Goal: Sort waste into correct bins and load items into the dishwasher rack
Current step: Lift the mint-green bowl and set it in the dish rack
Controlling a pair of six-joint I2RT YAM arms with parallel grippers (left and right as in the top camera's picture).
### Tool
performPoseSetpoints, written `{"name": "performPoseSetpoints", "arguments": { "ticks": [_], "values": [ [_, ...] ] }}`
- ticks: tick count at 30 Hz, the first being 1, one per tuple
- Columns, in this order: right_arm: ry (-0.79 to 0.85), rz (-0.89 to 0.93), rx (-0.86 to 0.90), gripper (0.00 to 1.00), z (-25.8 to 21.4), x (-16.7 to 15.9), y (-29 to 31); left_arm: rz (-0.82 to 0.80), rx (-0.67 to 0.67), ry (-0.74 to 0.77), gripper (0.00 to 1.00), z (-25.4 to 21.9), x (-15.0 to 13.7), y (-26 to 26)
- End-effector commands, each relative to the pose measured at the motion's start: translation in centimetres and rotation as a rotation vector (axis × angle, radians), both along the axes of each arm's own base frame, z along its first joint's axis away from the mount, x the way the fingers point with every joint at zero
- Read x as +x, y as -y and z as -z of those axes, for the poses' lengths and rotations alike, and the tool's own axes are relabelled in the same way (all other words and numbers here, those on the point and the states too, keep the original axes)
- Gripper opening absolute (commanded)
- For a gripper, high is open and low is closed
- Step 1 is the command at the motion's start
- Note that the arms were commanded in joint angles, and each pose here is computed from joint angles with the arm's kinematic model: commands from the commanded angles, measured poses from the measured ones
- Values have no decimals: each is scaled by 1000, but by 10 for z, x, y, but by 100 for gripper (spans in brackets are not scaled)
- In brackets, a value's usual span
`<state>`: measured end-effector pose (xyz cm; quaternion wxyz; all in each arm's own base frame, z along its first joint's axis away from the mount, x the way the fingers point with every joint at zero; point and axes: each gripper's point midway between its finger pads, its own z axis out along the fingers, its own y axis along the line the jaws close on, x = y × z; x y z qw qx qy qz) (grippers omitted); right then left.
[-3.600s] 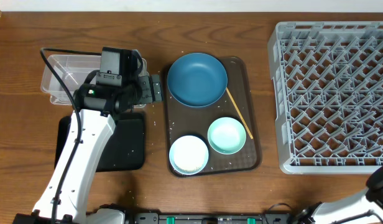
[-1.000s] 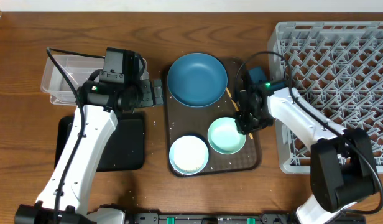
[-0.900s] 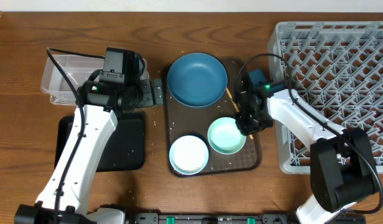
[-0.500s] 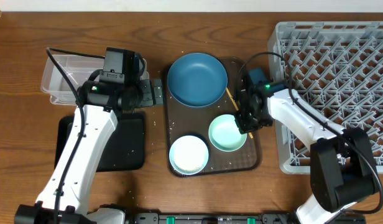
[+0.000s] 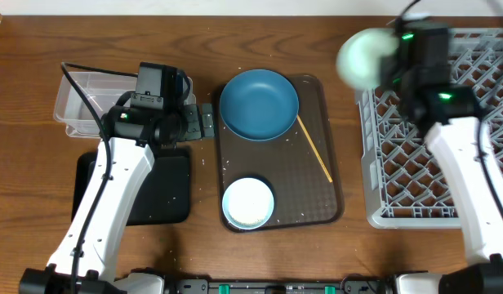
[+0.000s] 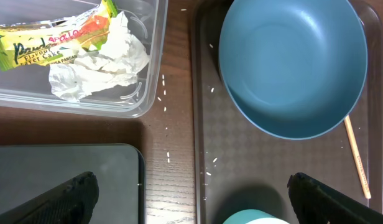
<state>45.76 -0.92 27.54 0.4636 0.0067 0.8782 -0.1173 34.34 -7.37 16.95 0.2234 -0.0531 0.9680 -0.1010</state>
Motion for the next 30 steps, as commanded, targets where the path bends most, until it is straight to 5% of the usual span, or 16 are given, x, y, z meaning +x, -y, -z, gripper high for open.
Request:
{"name": "performPoseSetpoints", "arguments": {
  "ticks": [1,10,16,30],
  "values": [
    [12,106,-256,1,-19,3,62,6,12,3,100,0,3,-2],
    [62,213,-548,1,-37,28,169,6,12,3,100,0,3,-2],
    [31,493,-764,1,-39,21,252,6,12,3,100,0,3,-2],
    [-212,596,-1034,1,39,14,347,6,12,2,100,0,3,-2]
  ]
}}
